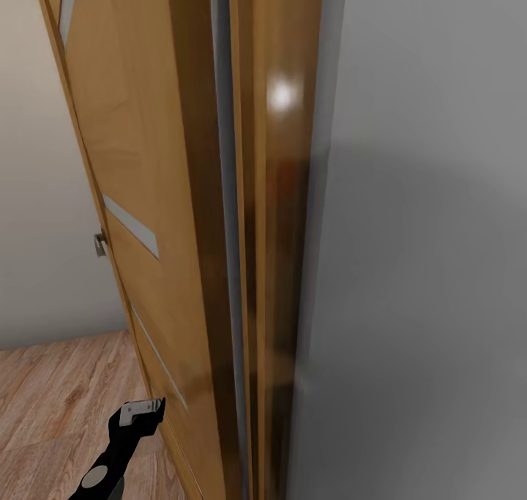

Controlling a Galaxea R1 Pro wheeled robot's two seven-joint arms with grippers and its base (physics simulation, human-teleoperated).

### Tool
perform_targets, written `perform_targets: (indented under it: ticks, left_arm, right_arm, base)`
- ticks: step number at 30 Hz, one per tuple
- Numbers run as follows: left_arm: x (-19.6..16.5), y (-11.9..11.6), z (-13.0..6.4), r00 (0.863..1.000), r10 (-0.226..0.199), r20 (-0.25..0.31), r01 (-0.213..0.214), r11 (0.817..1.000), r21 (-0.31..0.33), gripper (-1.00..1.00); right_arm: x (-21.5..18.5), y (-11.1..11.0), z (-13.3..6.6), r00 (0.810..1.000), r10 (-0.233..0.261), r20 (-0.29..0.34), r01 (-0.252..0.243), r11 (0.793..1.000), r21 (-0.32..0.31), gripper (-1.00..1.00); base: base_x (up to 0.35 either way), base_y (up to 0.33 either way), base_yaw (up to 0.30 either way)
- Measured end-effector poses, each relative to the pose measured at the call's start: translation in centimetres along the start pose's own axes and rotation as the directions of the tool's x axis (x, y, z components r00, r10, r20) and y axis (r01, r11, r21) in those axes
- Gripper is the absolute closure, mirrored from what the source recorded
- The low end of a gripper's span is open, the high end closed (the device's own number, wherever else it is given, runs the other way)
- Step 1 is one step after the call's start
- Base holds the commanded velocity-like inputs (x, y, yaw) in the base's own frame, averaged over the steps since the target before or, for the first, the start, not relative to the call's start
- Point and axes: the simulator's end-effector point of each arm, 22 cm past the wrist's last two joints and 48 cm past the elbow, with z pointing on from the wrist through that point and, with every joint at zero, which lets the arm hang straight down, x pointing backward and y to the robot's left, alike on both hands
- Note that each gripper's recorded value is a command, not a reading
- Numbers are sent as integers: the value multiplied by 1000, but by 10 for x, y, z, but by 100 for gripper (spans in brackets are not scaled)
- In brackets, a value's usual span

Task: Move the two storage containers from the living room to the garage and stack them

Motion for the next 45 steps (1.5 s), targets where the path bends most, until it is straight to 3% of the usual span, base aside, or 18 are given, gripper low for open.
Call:
perform_targets:
  ticks: [45]
  left_arm:
    - [0,0,1,1000,0,-1,0,1000,1,-100]
  right_arm:
    - [0,0,0,1000,0,0,0,1000,0,-100]
  base:
    - [0,0,0]
